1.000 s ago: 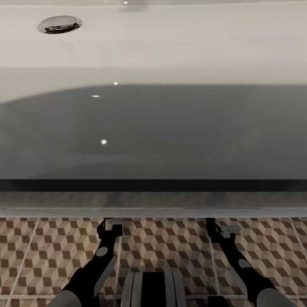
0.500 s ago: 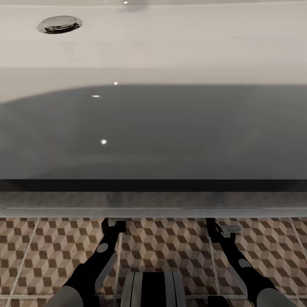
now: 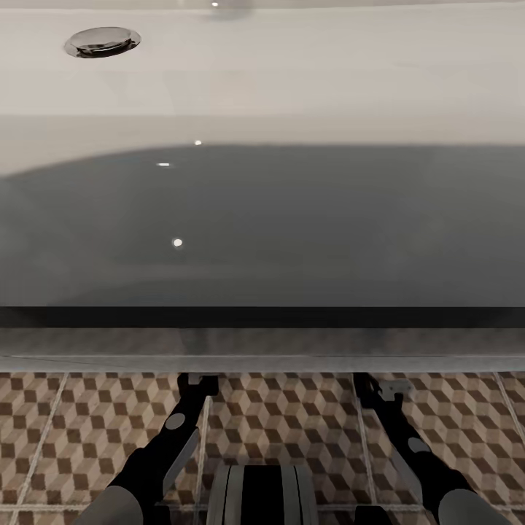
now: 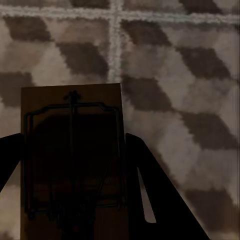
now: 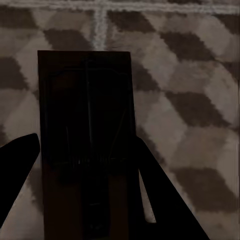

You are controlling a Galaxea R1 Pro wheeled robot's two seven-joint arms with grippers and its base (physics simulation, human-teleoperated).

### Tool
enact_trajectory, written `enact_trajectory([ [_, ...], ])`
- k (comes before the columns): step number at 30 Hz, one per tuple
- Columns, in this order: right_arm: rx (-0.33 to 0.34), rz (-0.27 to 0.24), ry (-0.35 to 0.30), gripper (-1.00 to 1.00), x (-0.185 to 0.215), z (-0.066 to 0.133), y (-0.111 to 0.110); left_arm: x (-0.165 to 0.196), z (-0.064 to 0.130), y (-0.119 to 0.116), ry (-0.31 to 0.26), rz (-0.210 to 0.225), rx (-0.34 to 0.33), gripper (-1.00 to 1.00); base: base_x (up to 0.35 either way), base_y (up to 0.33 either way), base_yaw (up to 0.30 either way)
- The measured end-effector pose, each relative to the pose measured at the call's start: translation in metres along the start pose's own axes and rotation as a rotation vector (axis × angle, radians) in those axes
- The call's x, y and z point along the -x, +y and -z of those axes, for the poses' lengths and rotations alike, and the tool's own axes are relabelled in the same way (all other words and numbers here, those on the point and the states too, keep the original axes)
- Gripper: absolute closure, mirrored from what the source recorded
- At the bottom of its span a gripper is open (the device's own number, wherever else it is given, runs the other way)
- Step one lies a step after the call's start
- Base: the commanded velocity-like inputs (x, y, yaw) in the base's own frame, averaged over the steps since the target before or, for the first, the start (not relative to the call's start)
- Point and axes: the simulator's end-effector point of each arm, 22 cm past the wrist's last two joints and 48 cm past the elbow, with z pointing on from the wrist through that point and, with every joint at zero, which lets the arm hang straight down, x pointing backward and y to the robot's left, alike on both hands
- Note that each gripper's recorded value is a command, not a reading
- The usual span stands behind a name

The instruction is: Take the four mousetraps from the cabinet in the bathroom and place them on the bathroom floor. Make sure all four end up on the same floor surface, and ensure that at least two of them are either under or directly next to the same bathroom sink.

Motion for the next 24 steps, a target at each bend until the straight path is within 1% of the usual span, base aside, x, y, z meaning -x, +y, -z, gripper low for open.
enact_trajectory([
  [1, -0.003, -0.006, -0.005, 1.00, 0.002, -0.001, -0.001, 0.000, 0.000, 0.000, 0.000, 0.000, 0.000, 1.00, 0.000, 0.000, 0.000],
  [2, -0.012, -0.023, -0.014, 1.00, 0.006, -0.002, -0.003, 0.000, 0.000, 0.000, 0.000, 0.000, -0.001, 1.00, 0.000, 0.000, 0.000],
  [5, -0.043, -0.090, -0.031, 1.00, 0.012, -0.002, -0.011, 0.000, 0.000, -0.001, -0.001, 0.001, -0.002, 1.00, 0.000, 0.000, 0.000],
  [8, -0.052, -0.115, -0.036, 1.00, 0.013, -0.003, -0.014, 0.000, 0.000, -0.001, -0.002, 0.001, -0.002, 1.00, 0.000, 0.000, 0.000],
  [11, -0.054, -0.124, -0.037, 1.00, 0.014, -0.003, -0.014, 0.002, 0.000, 0.000, -0.008, 0.002, -0.001, 1.00, 0.000, 0.000, 0.000],
  [18, -0.052, -0.125, -0.039, 1.00, 0.015, -0.003, -0.013, 0.007, 0.000, 0.000, -0.031, 0.005, -0.001, 1.00, 0.000, 0.000, 0.000],
  [24, -0.050, -0.117, -0.070, 1.00, 0.030, -0.008, -0.012, 0.007, 0.000, 0.000, -0.033, 0.006, -0.001, 1.00, 0.000, 0.000, 0.000],
])
